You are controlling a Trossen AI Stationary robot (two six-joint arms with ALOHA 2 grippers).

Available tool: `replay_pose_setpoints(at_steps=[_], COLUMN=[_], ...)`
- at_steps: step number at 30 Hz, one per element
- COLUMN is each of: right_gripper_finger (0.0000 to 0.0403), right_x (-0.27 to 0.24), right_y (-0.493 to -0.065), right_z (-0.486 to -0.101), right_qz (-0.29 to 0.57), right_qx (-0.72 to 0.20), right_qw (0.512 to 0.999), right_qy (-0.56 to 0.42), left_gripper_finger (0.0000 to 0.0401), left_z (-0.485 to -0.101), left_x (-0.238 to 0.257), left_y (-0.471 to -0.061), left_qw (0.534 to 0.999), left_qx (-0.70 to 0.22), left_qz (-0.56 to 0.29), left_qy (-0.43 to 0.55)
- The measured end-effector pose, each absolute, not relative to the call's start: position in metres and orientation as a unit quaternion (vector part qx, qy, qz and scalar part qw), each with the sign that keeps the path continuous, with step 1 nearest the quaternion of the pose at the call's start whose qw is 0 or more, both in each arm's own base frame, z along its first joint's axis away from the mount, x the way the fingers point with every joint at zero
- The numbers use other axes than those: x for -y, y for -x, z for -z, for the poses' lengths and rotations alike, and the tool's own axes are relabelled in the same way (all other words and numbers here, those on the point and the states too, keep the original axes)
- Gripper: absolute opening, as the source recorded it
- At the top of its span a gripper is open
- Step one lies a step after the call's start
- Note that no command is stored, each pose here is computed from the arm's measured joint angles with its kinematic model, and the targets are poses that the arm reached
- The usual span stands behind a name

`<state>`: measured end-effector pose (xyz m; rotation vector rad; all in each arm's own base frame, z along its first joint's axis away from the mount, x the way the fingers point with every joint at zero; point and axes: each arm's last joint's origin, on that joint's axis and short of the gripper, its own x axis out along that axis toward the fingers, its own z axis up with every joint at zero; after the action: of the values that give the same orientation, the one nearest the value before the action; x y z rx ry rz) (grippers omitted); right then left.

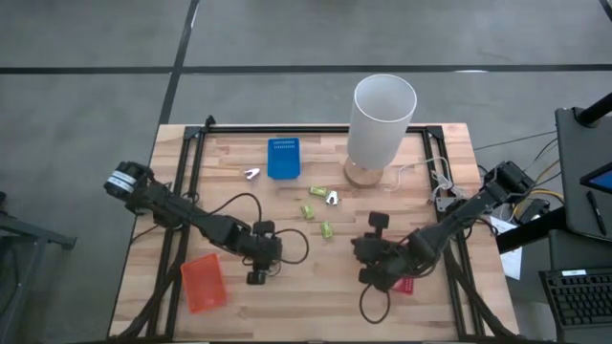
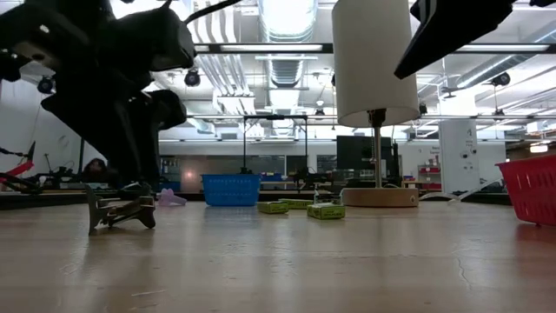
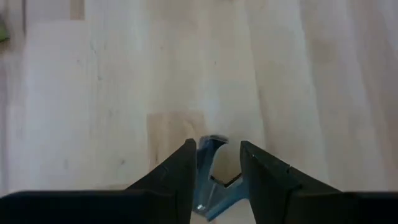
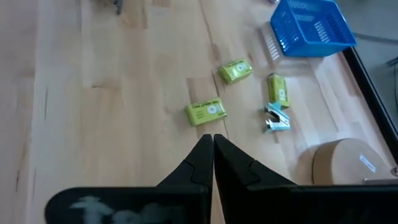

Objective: Pick and place Stapler, Stapler remover, tape
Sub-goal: Put the black staple remover into the blue bin

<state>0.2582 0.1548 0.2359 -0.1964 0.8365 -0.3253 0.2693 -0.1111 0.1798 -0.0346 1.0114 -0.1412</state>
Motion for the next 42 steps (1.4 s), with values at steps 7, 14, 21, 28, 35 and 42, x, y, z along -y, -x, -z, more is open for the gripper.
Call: replay_pose_setpoints(at_steps=[7, 14, 21, 28, 35, 42], right_gripper_finger=[0.0008, 0.0008, 0.0008, 0.0008, 0.0008, 0.0008], right_x=[-0.155, -0.156, -0.156, -0.156, -0.156, -0.156], right_y=[-0.260, -0.260, -0.261, -0.261, -0.260, -0.261], right_z=[-0.237, -0.237, -0.238, -0.237, -0.235, -0.235], right_qz=[0.150, 0.150, 0.149, 0.149, 0.148, 0.148], right_qx=[-0.400, -0.397, -0.392, -0.392, -0.394, -0.393], right_qw=[0.898, 0.900, 0.903, 0.903, 0.902, 0.902], right_qy=[0.102, 0.099, 0.094, 0.095, 0.098, 0.098], left_gripper_finger=[0.0124, 0.0107, 0.0094, 0.0079, 0.0056, 0.0010], left_z=[-0.179, -0.174, -0.168, -0.164, -0.162, -0.162], left_x=[0.108, 0.109, 0.110, 0.109, 0.109, 0.109], left_y=[-0.271, -0.271, -0.272, -0.270, -0.269, -0.269], left_qw=[0.880, 0.875, 0.870, 0.867, 0.871, 0.871], left_qx=[-0.473, -0.483, -0.492, -0.497, -0.489, -0.490], left_qz=[0.031, 0.030, 0.030, 0.031, 0.036, 0.038], left_qy=[-0.024, -0.016, -0.017, -0.015, -0.010, -0.007])
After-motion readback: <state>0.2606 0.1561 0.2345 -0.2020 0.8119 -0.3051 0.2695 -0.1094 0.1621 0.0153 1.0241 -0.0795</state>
